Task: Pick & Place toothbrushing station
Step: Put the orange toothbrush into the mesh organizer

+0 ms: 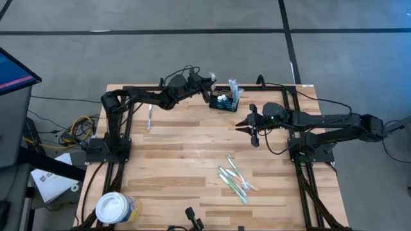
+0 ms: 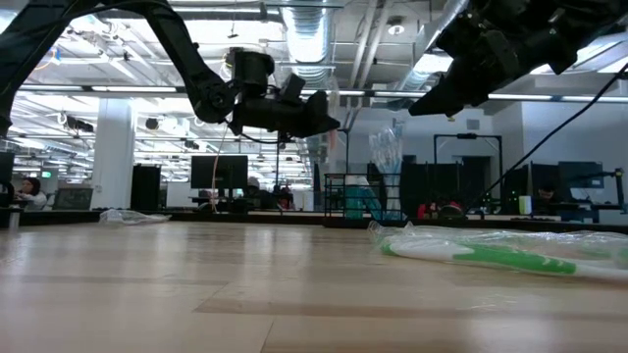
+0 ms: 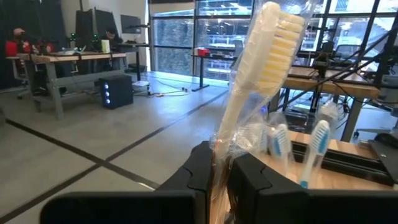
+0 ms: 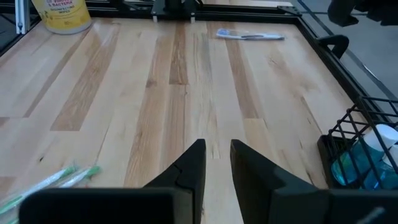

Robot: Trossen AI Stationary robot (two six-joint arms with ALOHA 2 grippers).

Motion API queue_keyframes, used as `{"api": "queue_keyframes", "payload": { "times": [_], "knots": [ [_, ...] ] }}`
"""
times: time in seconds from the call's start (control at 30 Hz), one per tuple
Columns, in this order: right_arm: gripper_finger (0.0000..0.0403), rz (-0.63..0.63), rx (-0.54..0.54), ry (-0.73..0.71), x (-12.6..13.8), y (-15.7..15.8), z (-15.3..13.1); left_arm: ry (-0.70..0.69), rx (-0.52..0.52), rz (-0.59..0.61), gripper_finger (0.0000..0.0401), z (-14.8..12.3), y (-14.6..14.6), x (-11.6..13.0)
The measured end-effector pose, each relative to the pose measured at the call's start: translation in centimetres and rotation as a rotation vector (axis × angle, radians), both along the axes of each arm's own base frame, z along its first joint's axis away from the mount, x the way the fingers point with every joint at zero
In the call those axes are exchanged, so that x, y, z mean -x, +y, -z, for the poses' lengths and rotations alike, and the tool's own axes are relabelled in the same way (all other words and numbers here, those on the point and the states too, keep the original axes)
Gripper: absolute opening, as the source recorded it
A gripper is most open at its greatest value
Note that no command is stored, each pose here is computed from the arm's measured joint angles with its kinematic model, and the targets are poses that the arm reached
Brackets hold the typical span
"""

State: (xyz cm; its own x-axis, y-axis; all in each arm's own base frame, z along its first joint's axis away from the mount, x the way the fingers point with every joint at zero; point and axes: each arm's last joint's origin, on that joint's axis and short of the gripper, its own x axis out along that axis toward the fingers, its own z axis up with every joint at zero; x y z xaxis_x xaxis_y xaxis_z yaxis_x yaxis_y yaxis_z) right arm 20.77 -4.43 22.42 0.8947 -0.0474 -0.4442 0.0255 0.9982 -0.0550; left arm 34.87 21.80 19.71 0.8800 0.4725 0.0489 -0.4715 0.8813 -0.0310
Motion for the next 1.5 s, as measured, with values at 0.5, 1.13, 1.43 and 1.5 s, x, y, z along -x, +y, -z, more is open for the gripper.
{"api": "queue_keyframes", "payload": {
  "times": [0.5, 1.13, 1.43, 1.5],
  "knots": [
    [0.0065, -0.001, 0.0, 0.001, 0.0, 0.0, 0.0, 0.015, 0.032, 0.01, 0.0019, 1.3, 0.1, -0.3],
    [0.0065, 0.0, 0.0, 0.001, 0.0, 0.0, 0.0, 0.03, 0.094, 0.009, 0.0019, 3.6, 0.4, -0.6],
    [0.0065, 0.0, 0.0, 0.001, 0.0, 0.0, 0.0, 0.015, 0.109, 0.009, 0.0019, 3.6, 0.4, -0.7],
    [0.0065, 0.0, 0.0, 0.001, 0.0, 0.0, 0.0, 0.017, 0.113, 0.008, 0.0019, 3.6, 0.5, -0.7]
  ]
}}
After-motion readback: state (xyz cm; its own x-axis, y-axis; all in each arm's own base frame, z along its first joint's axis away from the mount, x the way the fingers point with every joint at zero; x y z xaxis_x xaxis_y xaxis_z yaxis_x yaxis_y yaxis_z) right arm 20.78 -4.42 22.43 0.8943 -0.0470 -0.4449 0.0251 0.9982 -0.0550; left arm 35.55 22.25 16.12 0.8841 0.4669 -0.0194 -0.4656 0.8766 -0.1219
